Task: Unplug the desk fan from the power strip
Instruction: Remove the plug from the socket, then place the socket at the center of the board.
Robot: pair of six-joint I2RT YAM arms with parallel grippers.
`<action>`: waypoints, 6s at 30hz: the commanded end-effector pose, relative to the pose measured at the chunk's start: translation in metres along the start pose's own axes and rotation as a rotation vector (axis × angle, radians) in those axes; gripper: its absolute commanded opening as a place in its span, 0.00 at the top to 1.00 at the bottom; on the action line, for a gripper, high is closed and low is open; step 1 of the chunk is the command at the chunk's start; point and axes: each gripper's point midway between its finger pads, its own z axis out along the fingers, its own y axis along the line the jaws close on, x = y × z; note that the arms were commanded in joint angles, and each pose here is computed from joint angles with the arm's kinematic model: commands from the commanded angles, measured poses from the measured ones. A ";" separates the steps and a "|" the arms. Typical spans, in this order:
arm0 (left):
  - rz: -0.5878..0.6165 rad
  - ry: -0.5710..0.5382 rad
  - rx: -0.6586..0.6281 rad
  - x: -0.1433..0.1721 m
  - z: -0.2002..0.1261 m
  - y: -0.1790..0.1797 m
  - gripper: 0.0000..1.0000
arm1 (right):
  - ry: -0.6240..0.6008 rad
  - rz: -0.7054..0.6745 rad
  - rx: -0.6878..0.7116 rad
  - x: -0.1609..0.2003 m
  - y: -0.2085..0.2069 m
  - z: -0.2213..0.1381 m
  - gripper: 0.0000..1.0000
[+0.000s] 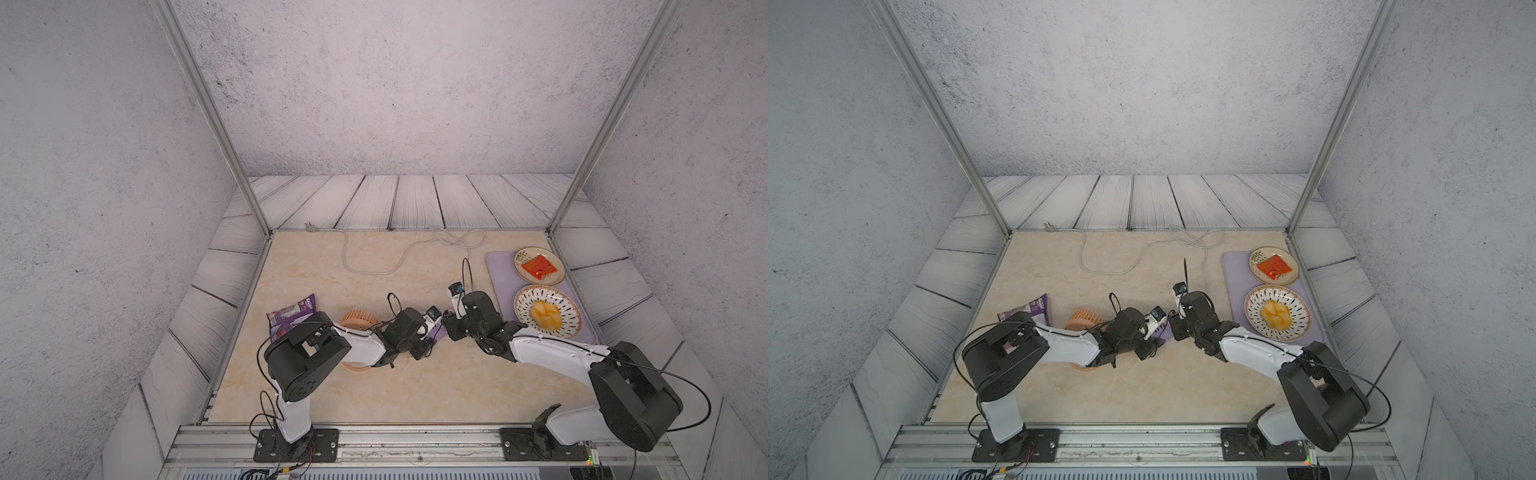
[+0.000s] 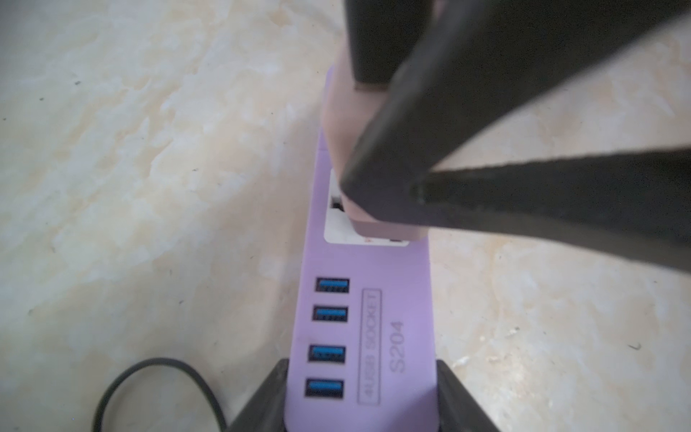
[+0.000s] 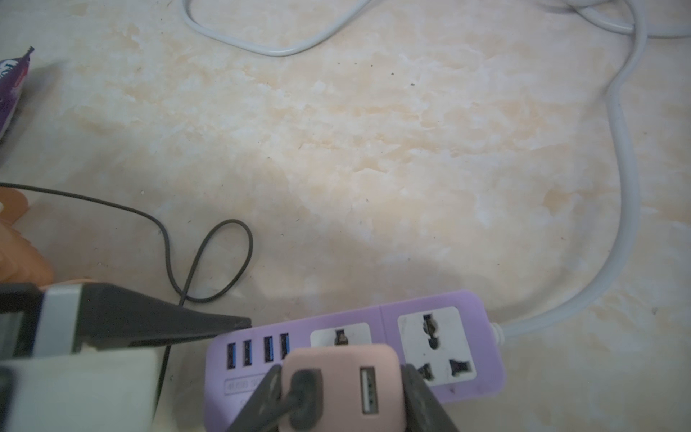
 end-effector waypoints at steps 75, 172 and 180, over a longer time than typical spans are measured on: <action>-0.028 -0.100 0.005 -0.029 0.002 0.001 1.00 | -0.010 0.161 -0.179 -0.017 0.049 -0.016 0.82; -0.060 -0.059 -0.155 -0.047 -0.006 0.035 0.26 | 0.058 0.236 0.007 0.030 -0.012 -0.072 0.85; -0.058 -0.092 -0.216 -0.066 -0.025 0.045 0.13 | 0.077 0.285 -0.093 0.049 0.002 -0.092 0.84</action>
